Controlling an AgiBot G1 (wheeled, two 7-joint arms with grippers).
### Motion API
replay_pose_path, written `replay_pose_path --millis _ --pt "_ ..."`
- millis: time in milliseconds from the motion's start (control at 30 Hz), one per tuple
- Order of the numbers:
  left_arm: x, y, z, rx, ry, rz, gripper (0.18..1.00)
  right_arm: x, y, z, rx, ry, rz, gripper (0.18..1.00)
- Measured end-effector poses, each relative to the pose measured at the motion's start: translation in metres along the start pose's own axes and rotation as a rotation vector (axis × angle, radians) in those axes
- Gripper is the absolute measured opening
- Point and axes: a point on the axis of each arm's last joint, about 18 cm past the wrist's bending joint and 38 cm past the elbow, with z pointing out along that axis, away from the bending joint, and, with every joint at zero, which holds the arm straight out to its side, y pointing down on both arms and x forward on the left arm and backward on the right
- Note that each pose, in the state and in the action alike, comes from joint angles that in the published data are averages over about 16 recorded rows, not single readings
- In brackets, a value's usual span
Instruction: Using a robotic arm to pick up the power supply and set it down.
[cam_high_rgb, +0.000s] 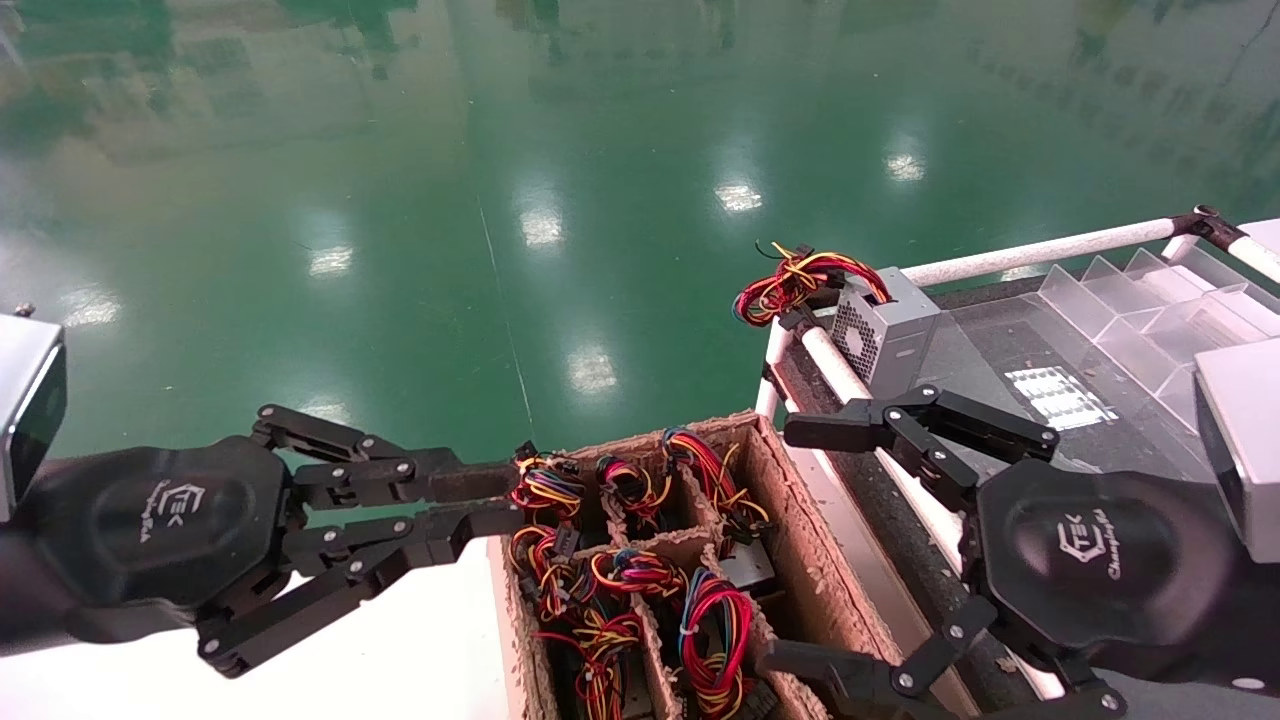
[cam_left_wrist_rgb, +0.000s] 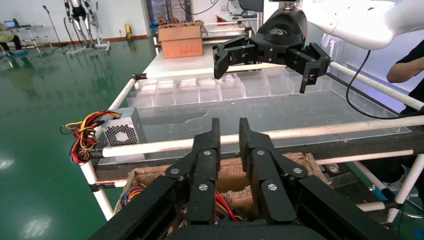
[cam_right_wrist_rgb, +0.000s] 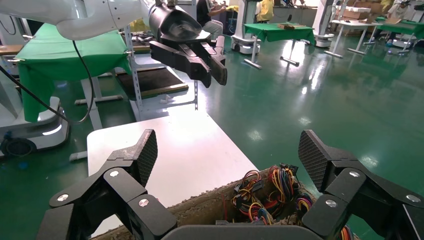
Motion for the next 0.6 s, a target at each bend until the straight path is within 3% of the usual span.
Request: replay_pose_path --millis 300,600 --pt "0.0000 0.0000 0.0000 0.000 0.000 0.000 0.236 0.0000 0.0000 0.0000 0.000 0.000 0.000 1.001" --pt "0.0000 0.0000 0.0000 0.000 0.000 0.000 0.211 0.0000 0.0000 0.0000 0.000 0.000 0.000 1.001"
